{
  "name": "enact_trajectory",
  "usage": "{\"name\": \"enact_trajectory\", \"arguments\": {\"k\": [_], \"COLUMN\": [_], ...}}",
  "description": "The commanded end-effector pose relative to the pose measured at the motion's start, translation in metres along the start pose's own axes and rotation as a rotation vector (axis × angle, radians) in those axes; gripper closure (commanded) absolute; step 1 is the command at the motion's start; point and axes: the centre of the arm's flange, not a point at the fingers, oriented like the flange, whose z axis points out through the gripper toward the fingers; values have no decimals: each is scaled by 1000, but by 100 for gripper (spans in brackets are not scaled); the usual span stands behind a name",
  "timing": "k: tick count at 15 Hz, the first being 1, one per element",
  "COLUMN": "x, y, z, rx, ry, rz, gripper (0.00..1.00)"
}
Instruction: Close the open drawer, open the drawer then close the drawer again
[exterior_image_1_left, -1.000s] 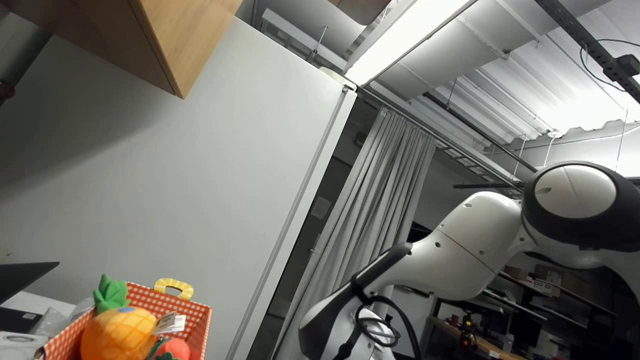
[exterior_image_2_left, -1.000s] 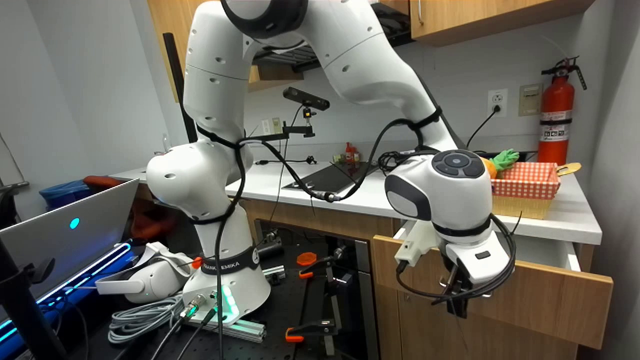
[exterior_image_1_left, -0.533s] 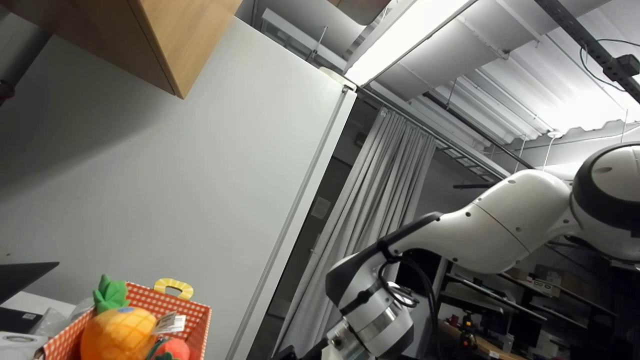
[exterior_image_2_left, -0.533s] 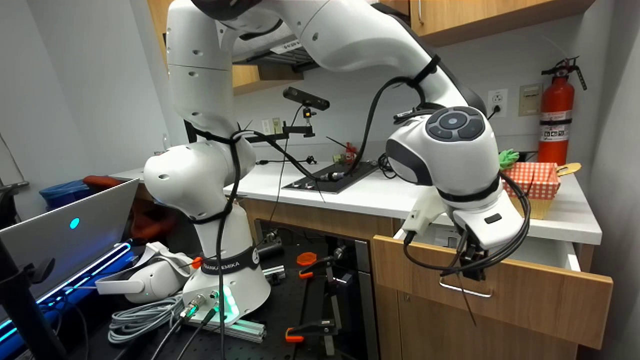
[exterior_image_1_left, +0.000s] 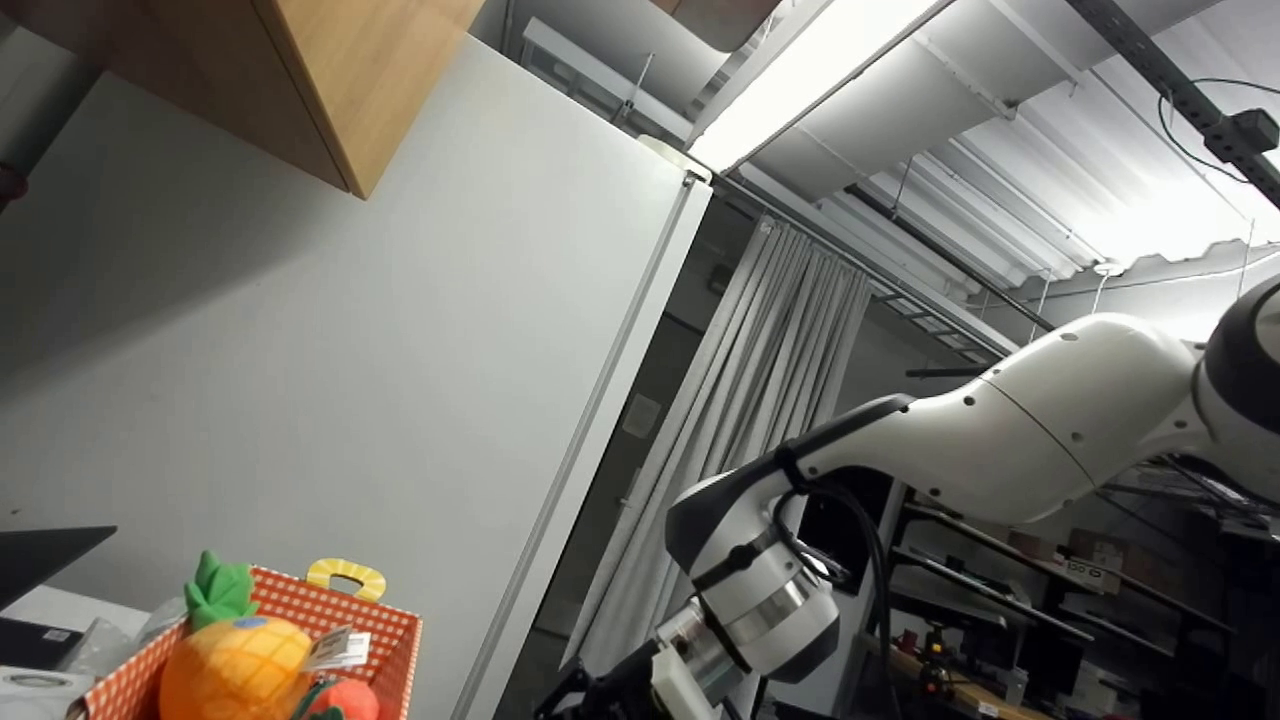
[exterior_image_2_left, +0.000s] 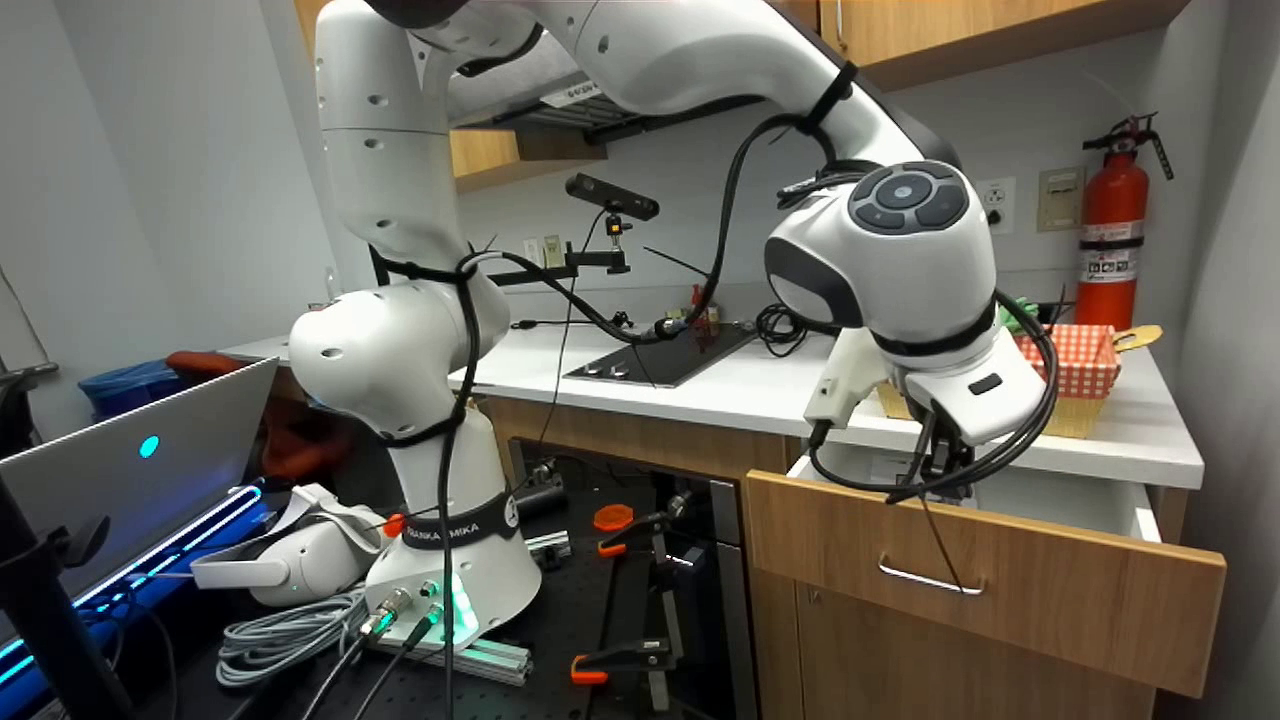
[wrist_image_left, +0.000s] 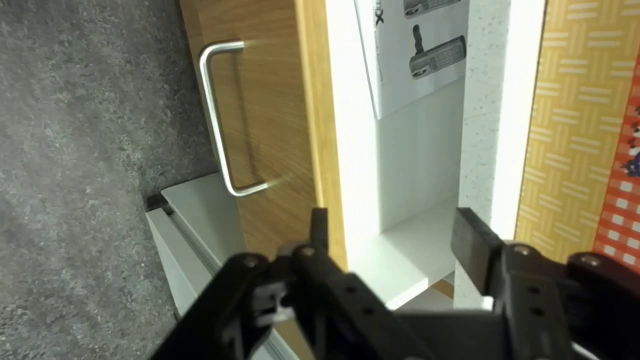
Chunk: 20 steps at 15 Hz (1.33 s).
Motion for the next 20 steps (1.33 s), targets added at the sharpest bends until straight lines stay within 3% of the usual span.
{"name": "enact_trajectory", "arguments": {"k": [1,6,12,20], "x": [-25,-61,-85,-85], "y": [-23,-51,-56,-26], "z": [2,35,54,66], "rx": [43,20,-30,-143], "ry": [-13,-69,-117,-95], "rz": [-29,-86,-134,-183], "gripper": [65,99,100,100]}}
